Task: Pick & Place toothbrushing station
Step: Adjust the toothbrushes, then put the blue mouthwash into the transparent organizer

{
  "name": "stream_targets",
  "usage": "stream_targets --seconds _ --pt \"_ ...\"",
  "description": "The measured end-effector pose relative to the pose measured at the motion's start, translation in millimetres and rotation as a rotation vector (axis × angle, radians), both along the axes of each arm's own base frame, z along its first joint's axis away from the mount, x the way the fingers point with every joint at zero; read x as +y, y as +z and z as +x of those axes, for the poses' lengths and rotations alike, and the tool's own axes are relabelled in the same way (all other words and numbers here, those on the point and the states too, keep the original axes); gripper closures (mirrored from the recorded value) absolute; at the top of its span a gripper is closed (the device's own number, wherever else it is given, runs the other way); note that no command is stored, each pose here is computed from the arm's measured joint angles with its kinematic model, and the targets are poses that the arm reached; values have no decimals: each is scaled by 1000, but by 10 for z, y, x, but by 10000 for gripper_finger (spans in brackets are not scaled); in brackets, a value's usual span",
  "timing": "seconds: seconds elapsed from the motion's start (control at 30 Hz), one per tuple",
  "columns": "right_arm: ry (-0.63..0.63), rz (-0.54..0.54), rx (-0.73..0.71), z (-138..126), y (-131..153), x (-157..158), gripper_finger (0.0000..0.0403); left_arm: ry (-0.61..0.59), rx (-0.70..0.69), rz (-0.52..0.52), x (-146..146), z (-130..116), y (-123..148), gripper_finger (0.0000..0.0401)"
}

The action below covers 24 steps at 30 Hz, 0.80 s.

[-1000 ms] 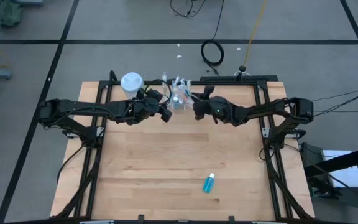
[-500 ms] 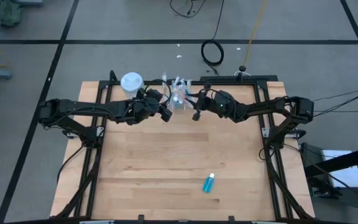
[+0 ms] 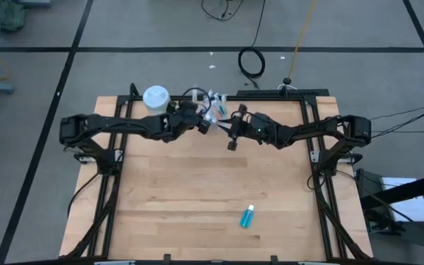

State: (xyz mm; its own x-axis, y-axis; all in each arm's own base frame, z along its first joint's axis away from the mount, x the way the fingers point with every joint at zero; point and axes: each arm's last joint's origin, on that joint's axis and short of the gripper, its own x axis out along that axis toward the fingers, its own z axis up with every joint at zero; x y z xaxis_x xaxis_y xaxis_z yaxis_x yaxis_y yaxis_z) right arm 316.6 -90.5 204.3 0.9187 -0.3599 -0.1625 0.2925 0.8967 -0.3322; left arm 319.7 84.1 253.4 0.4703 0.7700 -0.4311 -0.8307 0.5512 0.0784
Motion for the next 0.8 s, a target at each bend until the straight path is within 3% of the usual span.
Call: stream_targets --seconds 0.2,0.5,0.8 --pt "25 -52 20 14 0 52 332 -25 -38 -83 160 84 -157 222" --pt "25 -47 29 13 -9 52 332 -114 -95 -47 192 264 -246 222" --pt "25 -43 40 11 -21 53 332 -124 4 -87 247 210 -340 222"
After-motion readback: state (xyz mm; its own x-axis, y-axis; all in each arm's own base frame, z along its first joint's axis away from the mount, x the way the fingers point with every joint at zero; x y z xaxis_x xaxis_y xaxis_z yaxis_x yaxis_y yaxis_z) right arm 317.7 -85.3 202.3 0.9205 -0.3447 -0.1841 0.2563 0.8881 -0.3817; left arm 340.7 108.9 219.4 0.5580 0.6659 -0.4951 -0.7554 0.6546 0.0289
